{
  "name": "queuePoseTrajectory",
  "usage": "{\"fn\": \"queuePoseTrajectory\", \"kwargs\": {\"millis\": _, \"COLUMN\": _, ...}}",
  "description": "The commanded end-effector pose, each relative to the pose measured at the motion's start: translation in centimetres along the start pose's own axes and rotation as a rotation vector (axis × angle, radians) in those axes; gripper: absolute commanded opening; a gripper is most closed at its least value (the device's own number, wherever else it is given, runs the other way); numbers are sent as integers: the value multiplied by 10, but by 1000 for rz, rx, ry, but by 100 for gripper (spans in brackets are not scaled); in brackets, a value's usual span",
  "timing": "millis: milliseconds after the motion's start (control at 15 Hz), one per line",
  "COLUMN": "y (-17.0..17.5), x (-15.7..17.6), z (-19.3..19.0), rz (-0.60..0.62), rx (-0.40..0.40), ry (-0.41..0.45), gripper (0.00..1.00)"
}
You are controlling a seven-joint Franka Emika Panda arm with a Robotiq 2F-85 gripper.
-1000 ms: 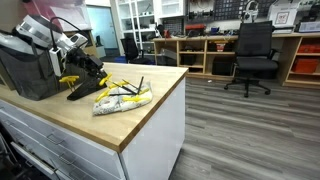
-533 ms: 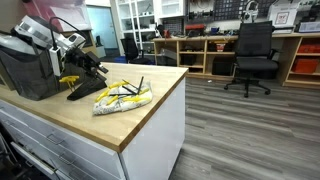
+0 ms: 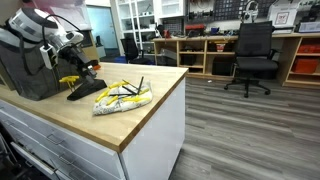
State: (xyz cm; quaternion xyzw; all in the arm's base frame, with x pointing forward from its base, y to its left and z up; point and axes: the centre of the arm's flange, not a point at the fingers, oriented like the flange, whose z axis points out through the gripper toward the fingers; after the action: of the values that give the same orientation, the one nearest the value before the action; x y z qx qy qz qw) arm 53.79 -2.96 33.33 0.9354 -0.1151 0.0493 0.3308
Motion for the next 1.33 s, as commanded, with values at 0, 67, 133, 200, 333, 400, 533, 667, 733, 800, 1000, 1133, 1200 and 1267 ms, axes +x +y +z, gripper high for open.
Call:
{"fn": "queuePoseTrajectory", "kwargs": {"millis": 0, "y": 22, "x": -2, "z": -36, "rz": 71, "rx": 143, "ry": -94, "gripper": 100}}
{"fn": "queuePoseTrajectory", "kwargs": {"millis": 67, "y": 26, "x": -1, "z": -42, "rz": 91, "rx": 183, "ry": -118, "gripper": 100}}
{"fn": "queuePoseTrajectory", "kwargs": {"millis": 133, "y": 29, "x": -1, "z": -47, "rz": 111, "rx": 218, "ry": -140, "gripper": 100}}
{"fn": "queuePoseTrajectory", "kwargs": {"millis": 200, "y": 32, "x": 0, "z": -53, "rz": 135, "rx": 250, "ry": -161, "gripper": 100}}
{"fn": "queuePoseTrajectory", "kwargs": {"millis": 333, "y": 40, "x": 5, "z": -62, "rz": 189, "rx": 304, "ry": -200, "gripper": 100}}
{"fn": "queuePoseTrajectory", "kwargs": {"millis": 400, "y": 43, "x": 8, "z": -65, "rz": 214, "rx": 332, "ry": -220, "gripper": 100}}
{"fn": "queuePoseTrajectory", "kwargs": {"millis": 533, "y": 51, "x": 15, "z": -71, "rz": 266, "rx": 390, "ry": -260, "gripper": 100}}
{"fn": "queuePoseTrajectory", "kwargs": {"millis": 667, "y": 57, "x": 23, "z": -78, "rz": 309, "rx": 446, "ry": -292, "gripper": 100}}
{"fn": "queuePoseTrajectory", "kwargs": {"millis": 733, "y": 59, "x": 26, "z": -80, "rz": 321, "rx": 473, "ry": -304, "gripper": 100}}
{"fn": "queuePoseTrajectory", "kwargs": {"millis": 800, "y": 61, "x": 28, "z": -84, "rz": 330, "rx": 494, "ry": -317, "gripper": 100}}
{"fn": "queuePoseTrajectory", "kwargs": {"millis": 1000, "y": 57, "x": 31, "z": -91, "rz": 333, "rx": 561, "ry": -356, "gripper": 100}}
{"fn": "queuePoseTrajectory", "kwargs": {"millis": 1133, "y": 51, "x": 30, "z": -95, "rz": 340, "rx": 590, "ry": -376, "gripper": 100}}
{"fn": "queuePoseTrajectory", "kwargs": {"millis": 1200, "y": 47, "x": 30, "z": -95, "rz": 349, "rx": 602, "ry": -382, "gripper": 100}}
{"fn": "queuePoseTrajectory", "kwargs": {"millis": 1267, "y": 42, "x": 29, "z": -95, "rz": 354, "rx": 612, "ry": -391, "gripper": 100}}
